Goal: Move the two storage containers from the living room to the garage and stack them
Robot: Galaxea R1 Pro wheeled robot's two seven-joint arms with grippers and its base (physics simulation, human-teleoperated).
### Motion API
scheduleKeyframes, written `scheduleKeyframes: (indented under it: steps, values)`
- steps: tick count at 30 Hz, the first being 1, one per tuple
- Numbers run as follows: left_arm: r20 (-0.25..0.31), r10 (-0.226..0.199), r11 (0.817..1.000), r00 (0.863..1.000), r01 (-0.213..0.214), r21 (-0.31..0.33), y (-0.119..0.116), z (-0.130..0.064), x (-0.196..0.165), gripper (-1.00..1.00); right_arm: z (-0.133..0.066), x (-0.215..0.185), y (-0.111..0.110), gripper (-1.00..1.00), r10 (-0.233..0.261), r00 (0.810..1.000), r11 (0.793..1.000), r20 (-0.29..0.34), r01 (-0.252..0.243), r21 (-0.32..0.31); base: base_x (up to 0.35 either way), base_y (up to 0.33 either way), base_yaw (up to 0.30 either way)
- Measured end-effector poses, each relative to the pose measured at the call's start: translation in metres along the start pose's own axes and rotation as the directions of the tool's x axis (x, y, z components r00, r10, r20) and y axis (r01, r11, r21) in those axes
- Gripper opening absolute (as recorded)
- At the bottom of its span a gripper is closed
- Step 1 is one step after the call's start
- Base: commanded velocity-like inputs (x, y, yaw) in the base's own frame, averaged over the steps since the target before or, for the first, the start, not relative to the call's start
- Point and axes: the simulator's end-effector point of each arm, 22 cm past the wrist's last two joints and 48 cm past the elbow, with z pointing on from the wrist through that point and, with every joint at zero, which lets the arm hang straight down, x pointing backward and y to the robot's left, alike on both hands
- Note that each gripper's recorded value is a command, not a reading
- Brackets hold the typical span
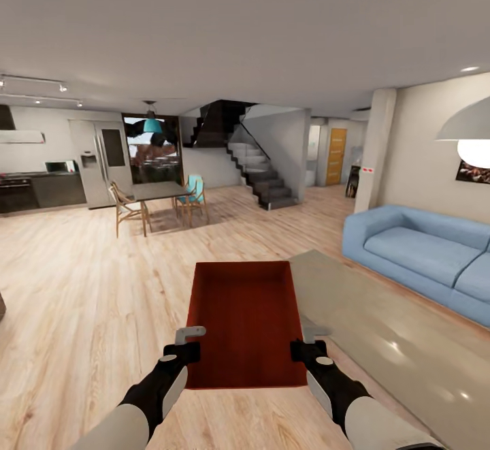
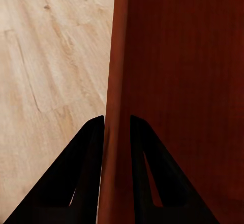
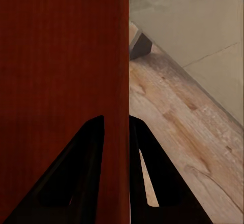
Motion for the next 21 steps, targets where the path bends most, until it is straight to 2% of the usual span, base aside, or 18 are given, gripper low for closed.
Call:
scheduleKeyframes:
  steps: [16,21]
  values:
    - [-0.003,0.001,1.0,1.0,-0.001,0.0,0.0001,0.0001,0.0014,-1.0,0.0,0.0016,0.0,-1.0,0.0,1.0,1.0,-0.003,0.0,0.0,0.0,0.0,0.276]
    - [-0.002,0.001,1.0,1.0,-0.001,0.0,0.0,0.0001,0.0009,-1.0,-0.0001,0.0012,-0.0001,-1.0,0.001,1.0,1.0,-0.002,-0.001,0.0,0.0,0.0,0.091]
